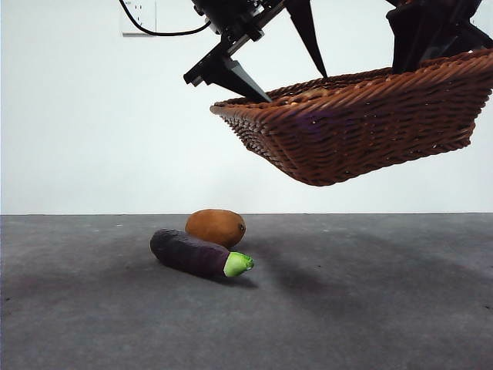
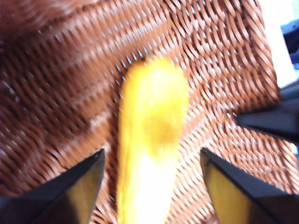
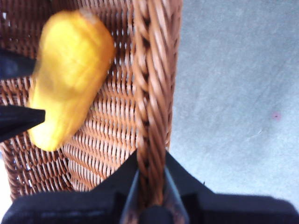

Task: Help me put the vegetables on the table into the basket

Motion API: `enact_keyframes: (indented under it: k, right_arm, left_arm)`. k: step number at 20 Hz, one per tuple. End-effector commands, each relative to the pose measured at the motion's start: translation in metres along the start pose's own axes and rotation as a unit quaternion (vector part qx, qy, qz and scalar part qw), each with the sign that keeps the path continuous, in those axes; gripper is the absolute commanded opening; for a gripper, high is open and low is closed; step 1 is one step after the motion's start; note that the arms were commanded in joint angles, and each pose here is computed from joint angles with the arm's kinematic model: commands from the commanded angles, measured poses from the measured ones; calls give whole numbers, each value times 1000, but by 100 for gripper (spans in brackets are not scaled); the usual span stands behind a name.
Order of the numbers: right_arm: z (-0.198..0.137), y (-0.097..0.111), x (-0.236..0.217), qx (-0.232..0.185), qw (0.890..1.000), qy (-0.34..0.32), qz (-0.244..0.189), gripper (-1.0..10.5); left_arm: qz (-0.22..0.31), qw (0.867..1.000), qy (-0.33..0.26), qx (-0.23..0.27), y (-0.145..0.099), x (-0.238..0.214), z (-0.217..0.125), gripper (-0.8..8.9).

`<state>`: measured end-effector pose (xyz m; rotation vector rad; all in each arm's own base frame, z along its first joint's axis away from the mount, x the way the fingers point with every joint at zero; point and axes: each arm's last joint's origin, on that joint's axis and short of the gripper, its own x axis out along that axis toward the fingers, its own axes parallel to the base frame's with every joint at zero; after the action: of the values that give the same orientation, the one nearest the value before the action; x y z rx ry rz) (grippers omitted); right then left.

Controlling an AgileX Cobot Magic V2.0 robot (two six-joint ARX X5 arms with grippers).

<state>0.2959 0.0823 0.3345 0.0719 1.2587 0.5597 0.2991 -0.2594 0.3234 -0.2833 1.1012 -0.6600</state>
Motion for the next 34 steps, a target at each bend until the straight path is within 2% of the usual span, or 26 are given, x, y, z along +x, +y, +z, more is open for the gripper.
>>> enact_keyframes:
  k: [1, 2, 5, 7, 9, 10, 11, 12, 17, 19, 21, 23, 24, 25, 26, 28, 30, 32, 34]
  right_arm:
    - [0, 2, -3, -7, 1000, -8, 5, -17]
    - [0, 1, -3, -7, 1000, -8, -4, -17]
    - [-1, -5, -5, 1, 998, -7, -67, -17]
    - [-1, -11, -7, 11, 997, -10, -73, -17]
    - [-1, -19, -10, 24, 997, -14, -77, -17]
    - [-2, -22, -12, 31, 996, -14, -79, -17]
    - [-3, -24, -13, 36, 996, -12, -80, -17]
    - [-4, -27, -14, 42, 996, -7, -82, -17]
    - [-7, -30, -16, 52, 995, 3, -83, -17]
    - [-7, -30, -16, 52, 995, 4, -83, -17]
    - [-7, -30, -15, 53, 995, 4, -82, -17]
    - [-7, -30, -16, 52, 995, 4, -83, -17]
    - [-7, -30, -16, 52, 995, 3, -83, -17]
    - [-7, -31, -16, 52, 995, 3, -83, -17]
    - [-7, -32, -16, 54, 995, 2, -84, -17]
    - [-6, -32, -16, 52, 995, -2, -86, -17]
    - [-4, -32, -16, 48, 995, -11, -87, -17]
    - [-3, -33, -16, 44, 995, -20, -88, -17]
    - [-1, -33, -17, 42, 995, -26, -89, -17]
  left_arm:
    - [15, 1000, -15, 7, 1, -1, 1, 353]
    - [10, 999, -24, 24, -2, -7, 1, 353]
    - [24, 992, -77, 101, -12, -48, -1, 350]
    - [74, 979, -94, 165, -14, -76, -8, 350]
    - [154, 956, -61, 243, -6, -90, -18, 350]
    - [204, 947, -35, 244, 2, -92, -21, 350]
    - [248, 942, -17, 223, 13, -92, -22, 350]
    - [267, 942, -6, 202, 22, -91, -19, 350]
    - [282, 947, -7, 156, 56, -87, -1, 350]
    - [244, 952, 14, 186, 67, -79, 6, 350]
    - [241, 936, 41, 253, 77, -64, 12, 350]
    - [235, 911, 81, 328, 84, -44, 15, 351]
    - [233, 903, 95, 349, 87, -32, 16, 357]
    - [234, 902, 97, 348, 91, -23, 18, 414]
    - [238, 901, 99, 350, 95, -12, 20, 518]
    - [256, 887, 105, 368, 103, 2, 24, 571]
    - [265, 870, 113, 401, 108, 15, 26, 579]
    - [257, 848, 147, 440, 113, 26, 24, 707]
    - [245, 822, 178, 483, 118, 36, 21, 729]
